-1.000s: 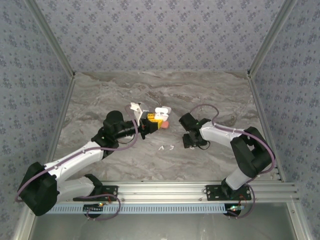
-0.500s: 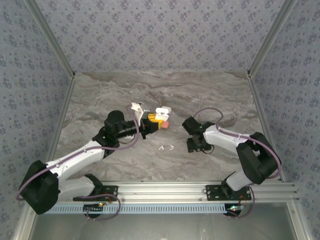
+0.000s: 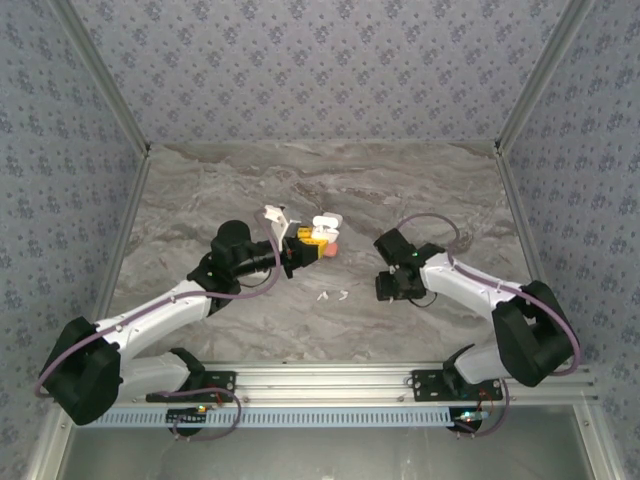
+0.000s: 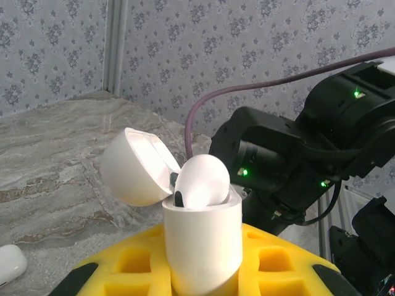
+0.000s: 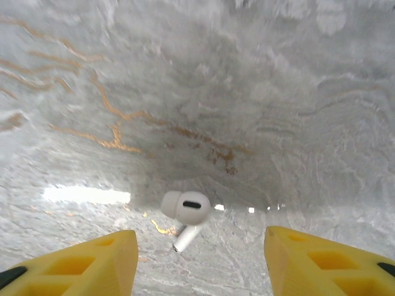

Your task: Insert wireless bluetooth earbuds into charging case

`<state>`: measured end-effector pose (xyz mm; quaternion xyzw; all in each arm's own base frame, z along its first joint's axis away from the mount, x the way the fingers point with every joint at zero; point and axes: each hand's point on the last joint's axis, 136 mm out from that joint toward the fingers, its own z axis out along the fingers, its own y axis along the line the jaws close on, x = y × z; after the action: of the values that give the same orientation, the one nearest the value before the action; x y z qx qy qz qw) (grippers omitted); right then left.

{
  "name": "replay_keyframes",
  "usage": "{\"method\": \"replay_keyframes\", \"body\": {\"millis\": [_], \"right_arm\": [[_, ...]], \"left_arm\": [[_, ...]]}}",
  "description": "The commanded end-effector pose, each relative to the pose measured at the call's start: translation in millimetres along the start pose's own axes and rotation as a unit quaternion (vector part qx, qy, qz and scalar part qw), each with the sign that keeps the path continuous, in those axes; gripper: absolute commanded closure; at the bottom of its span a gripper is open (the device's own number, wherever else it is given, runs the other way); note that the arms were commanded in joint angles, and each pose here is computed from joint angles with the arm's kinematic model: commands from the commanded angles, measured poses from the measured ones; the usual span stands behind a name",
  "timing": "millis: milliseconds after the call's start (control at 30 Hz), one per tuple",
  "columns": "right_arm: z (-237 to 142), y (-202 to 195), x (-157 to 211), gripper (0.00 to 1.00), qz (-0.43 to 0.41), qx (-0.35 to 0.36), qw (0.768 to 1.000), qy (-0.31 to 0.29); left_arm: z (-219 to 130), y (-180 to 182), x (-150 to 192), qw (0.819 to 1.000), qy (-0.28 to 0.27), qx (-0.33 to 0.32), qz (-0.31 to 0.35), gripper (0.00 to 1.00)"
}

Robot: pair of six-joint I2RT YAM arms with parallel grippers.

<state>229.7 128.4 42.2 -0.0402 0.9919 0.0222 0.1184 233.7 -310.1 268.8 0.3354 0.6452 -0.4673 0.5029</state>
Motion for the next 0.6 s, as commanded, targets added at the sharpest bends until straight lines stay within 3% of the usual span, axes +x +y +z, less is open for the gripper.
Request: {"method": "replay_keyframes", "body": {"millis": [0, 267, 567], "right_arm": [[-4, 3, -11, 0.46, 0.011, -0.023, 1.0, -0.008], [8, 2, -12, 0.59, 0.036, -0.045, 0.998, 0.0], [21, 1, -3, 0.59, 0.038, -0.043, 0.998, 0.026]], "left_arm": [[-1, -10, -23, 0.999, -0.031, 0.015, 0.018, 1.0], [-3, -9, -24, 0.999, -0.031, 0.011, 0.02, 1.0], [-1, -9, -24, 0.999, -0.029, 0.013, 0.017, 1.0]]}}
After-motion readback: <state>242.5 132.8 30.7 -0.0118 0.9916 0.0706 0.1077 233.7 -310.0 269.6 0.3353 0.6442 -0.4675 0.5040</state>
